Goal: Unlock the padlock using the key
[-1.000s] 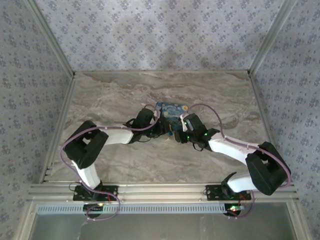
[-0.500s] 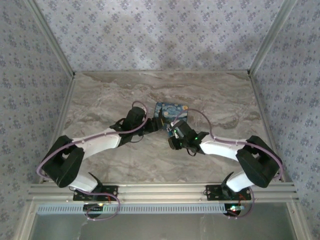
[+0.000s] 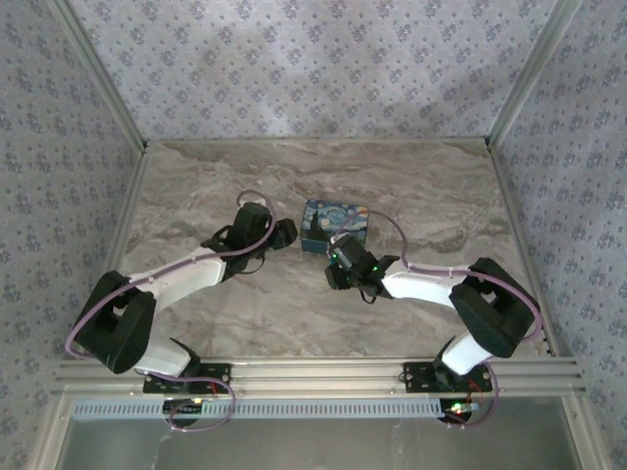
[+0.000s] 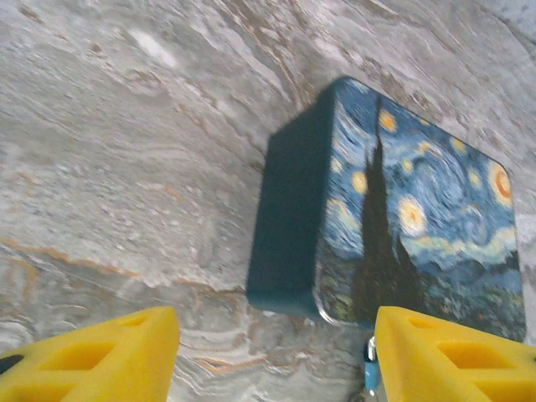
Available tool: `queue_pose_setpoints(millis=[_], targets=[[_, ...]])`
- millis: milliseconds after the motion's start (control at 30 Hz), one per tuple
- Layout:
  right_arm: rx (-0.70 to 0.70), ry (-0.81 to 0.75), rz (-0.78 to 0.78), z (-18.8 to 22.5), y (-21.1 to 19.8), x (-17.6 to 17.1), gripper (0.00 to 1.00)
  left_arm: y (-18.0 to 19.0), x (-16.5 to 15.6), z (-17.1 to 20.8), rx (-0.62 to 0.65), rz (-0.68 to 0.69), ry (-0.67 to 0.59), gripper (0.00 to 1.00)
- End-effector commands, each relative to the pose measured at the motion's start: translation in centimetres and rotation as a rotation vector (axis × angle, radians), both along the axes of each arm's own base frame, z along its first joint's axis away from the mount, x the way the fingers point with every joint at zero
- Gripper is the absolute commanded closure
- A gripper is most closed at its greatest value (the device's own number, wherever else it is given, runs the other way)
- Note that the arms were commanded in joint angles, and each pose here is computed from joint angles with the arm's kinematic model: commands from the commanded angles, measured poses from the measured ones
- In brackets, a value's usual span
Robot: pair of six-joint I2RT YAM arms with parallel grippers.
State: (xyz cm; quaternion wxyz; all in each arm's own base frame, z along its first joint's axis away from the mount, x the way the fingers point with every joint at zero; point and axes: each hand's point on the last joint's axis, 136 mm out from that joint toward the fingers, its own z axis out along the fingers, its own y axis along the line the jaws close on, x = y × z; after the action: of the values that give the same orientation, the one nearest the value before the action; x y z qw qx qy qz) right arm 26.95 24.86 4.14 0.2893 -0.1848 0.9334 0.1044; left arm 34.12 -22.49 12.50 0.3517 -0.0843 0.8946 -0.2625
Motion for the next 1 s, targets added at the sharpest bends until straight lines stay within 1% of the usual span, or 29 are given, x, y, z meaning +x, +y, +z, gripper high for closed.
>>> queue_pose_setpoints(millis=[0, 133, 367, 700, 967], targets=[[0.030, -0.021, -0.035, 1.2, 0.3, 0.8, 0.51, 0.3, 1.9, 1.4, 0.003, 0.026, -0.053, 0.37], [0.057, -0.014, -0.040, 1.6, 0.4, 1.0, 0.50, 0.0, 2.8, 1.0, -0.017, 0.022, -0.038, 0.36], [0.040, -0.015, -0.045, 1.5, 0.5, 1.7, 0.50, -0.9, 4.2, 0.5, -0.029, 0.011, -0.035, 0.36], [-0.032, -0.006, -0.053, 0.2, 0.9, 2.9, 0.51, -1.2, 5.1, 0.0, -0.037, 0.012, -0.021, 0.36], [-0.085, 0.010, -0.047, -1.0, 1.5, 3.5, 0.56, -1.0, 5.3, 0.2, -0.041, 0.015, -0.018, 0.36]])
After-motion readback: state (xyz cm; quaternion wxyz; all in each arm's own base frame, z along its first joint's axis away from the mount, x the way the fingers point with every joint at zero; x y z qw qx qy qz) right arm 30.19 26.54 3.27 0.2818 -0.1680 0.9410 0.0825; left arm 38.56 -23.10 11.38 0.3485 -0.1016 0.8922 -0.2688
